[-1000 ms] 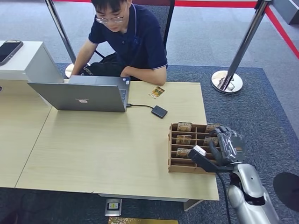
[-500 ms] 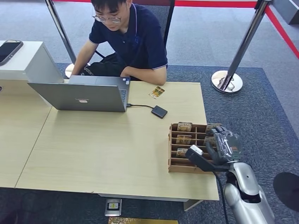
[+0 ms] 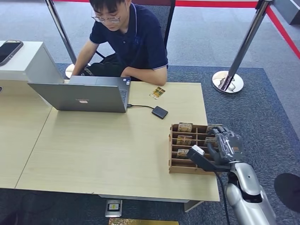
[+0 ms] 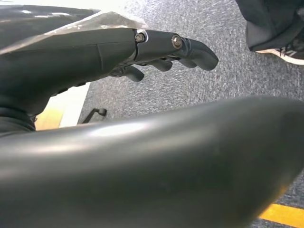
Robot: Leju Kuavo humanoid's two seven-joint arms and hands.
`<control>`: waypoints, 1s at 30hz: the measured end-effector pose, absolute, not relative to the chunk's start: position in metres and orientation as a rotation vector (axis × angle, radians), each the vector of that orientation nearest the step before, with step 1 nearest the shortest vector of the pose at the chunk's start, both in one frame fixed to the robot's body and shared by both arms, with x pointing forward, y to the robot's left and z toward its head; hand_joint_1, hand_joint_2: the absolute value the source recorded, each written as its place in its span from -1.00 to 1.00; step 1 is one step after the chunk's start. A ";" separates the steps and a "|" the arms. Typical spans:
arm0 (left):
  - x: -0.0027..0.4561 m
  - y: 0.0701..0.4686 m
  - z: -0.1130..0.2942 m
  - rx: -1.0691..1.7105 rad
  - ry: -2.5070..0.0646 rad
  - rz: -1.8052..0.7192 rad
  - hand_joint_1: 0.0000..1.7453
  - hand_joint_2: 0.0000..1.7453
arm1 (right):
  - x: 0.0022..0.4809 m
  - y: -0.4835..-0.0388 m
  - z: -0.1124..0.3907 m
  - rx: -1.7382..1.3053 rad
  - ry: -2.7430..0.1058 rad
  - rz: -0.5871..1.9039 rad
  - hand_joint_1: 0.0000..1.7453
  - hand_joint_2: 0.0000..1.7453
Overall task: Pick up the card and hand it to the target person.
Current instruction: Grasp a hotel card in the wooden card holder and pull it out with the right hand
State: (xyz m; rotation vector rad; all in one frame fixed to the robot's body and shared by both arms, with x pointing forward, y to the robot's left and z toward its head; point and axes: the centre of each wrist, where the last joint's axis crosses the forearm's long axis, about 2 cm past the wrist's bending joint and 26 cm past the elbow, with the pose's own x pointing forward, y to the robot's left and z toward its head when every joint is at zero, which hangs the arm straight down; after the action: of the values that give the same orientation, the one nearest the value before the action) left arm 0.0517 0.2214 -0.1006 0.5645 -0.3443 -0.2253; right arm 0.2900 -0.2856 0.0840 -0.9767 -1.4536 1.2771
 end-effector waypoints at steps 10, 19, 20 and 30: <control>0.052 0.221 -0.101 0.558 -0.338 -0.232 -1.00 -1.00 | 0.289 -0.290 0.082 -0.991 -1.437 1.280 0.05 1.00; 0.051 0.221 -0.101 0.557 -0.344 -0.231 -1.00 -1.00 | 0.288 -0.290 0.082 -0.990 -1.432 1.283 0.40 1.00; 0.051 0.221 -0.101 0.557 -0.344 -0.231 -1.00 -1.00 | 0.288 -0.290 0.082 -0.990 -1.432 1.283 0.42 1.00; 0.051 0.221 -0.101 0.557 -0.344 -0.231 -1.00 -1.00 | 0.285 -0.290 0.079 -0.987 -1.434 1.268 0.58 1.00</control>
State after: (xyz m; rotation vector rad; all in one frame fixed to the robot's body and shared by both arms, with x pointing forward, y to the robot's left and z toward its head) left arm 0.0512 0.2210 -0.1007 0.5566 -0.3444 -0.2313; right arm 0.2851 -0.2896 0.0795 -0.9871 -1.4336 1.2680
